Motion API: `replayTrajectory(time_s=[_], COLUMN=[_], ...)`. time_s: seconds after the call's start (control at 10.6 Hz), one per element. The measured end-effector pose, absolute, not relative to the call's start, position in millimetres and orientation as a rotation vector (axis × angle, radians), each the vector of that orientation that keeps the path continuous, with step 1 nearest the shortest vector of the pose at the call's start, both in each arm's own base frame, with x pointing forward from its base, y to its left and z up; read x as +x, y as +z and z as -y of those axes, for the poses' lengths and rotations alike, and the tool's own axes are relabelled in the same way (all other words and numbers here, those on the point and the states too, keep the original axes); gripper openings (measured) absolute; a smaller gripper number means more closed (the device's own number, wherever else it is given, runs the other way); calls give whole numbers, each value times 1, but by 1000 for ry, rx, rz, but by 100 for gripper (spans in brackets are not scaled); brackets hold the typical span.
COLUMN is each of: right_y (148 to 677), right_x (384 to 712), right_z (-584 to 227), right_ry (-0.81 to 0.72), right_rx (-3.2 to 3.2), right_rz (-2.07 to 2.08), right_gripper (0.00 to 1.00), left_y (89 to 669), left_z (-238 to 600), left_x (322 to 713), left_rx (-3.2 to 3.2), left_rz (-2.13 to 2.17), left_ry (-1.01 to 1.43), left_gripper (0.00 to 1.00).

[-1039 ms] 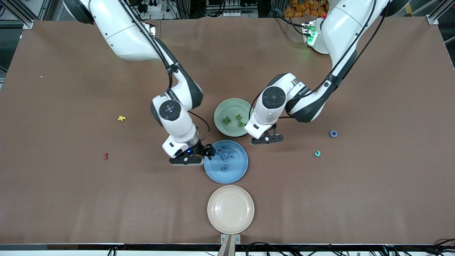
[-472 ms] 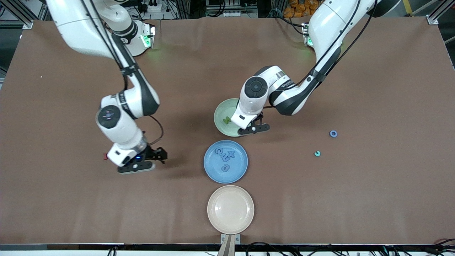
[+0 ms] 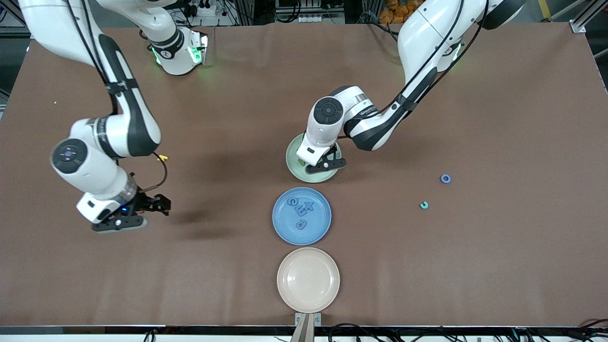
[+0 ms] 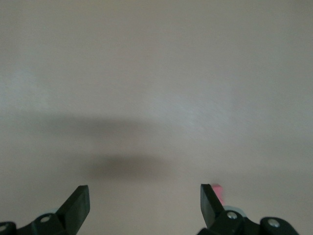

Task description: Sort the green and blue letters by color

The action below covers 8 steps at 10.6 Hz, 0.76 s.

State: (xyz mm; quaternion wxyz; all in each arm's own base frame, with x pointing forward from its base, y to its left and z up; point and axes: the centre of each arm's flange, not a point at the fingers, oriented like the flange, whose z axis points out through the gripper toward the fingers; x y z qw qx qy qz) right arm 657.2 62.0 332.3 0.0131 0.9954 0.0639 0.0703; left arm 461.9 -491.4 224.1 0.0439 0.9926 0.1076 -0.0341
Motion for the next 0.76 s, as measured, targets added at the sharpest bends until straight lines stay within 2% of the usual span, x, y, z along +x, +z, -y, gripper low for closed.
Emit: replayTrajectory(time_s=[0.09,0.47,0.66,0.76], right_y=[344,379,422,447], right_x=[649,610,596,588], right_z=[-42,20,30,36], right_ry=[188,101,93,90], right_rx=[3101,3092,3095,3098], right_rz=[-156,-11,22,41], right_gripper=[100,100,100,100], left_y=[223,249,287,310], left_z=[492,490,479,467], left_x=[462,484,504,517], left_rx=[3032,3017,2996,2984], left_rz=[-332,-309,-311,-312], left_ry=[-104,17,141,200], left_gripper=[15,71,98,100])
